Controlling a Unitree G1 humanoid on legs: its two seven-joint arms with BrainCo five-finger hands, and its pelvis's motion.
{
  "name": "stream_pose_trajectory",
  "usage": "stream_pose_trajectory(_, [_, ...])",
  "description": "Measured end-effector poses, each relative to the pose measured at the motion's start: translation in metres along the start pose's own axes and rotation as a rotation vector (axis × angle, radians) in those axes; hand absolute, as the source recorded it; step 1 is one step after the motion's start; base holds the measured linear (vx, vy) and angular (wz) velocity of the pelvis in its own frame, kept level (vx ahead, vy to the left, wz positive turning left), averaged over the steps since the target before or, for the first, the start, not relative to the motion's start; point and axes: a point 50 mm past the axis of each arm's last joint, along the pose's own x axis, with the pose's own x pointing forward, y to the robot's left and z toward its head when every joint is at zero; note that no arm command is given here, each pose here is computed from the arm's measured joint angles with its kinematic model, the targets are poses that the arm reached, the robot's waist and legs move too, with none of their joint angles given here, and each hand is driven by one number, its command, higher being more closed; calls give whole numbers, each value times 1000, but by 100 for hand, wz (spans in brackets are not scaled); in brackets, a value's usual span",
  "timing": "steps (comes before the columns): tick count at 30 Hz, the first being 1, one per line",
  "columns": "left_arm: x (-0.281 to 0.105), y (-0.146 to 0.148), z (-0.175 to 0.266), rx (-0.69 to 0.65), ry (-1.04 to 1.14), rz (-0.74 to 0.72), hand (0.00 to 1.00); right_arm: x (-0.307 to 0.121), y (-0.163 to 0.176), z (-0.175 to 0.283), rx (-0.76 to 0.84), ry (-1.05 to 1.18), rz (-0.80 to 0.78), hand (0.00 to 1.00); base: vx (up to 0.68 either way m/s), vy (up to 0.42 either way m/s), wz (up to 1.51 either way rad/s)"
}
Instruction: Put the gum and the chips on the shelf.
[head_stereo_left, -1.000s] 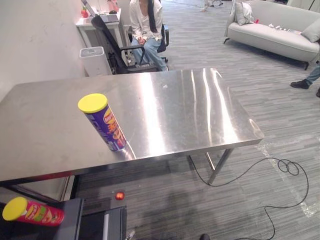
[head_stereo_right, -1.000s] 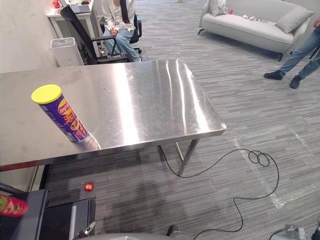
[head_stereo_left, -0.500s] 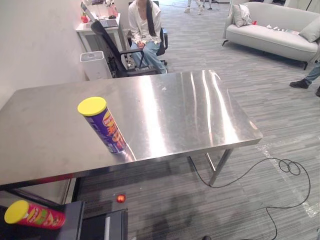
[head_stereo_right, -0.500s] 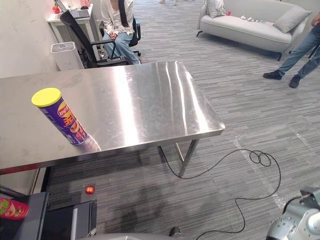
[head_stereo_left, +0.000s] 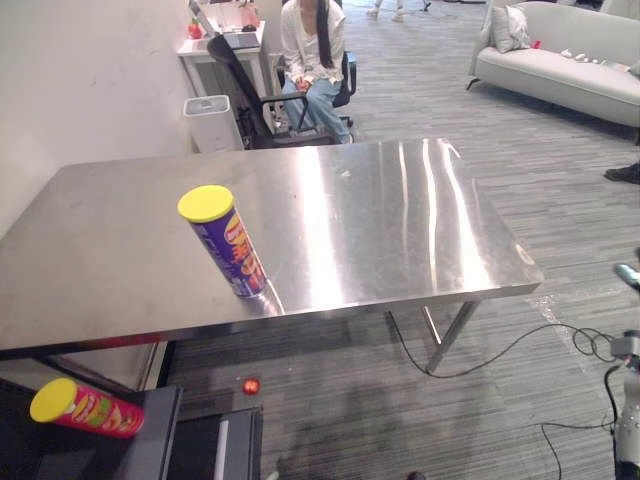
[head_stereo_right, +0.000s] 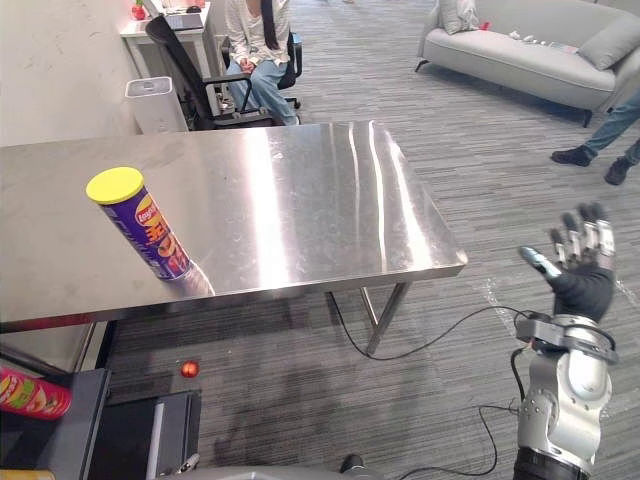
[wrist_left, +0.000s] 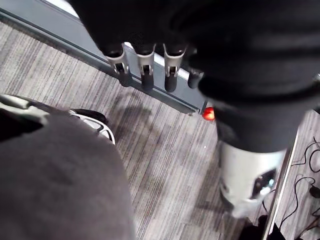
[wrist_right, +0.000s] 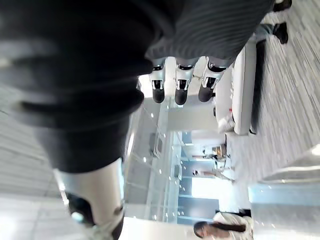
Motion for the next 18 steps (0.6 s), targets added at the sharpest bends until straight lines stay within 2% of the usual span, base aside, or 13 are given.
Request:
stream_pose_trajectory(7, [-1, 3, 1, 44, -17, 18, 0, 14, 35, -6, 28, 28, 152, 0, -7, 23, 20])
stream_pose_trajectory(18, [-2, 9, 2, 76, -35, 35, 0, 38, 75, -15, 14, 45, 257, 0, -23, 11, 26])
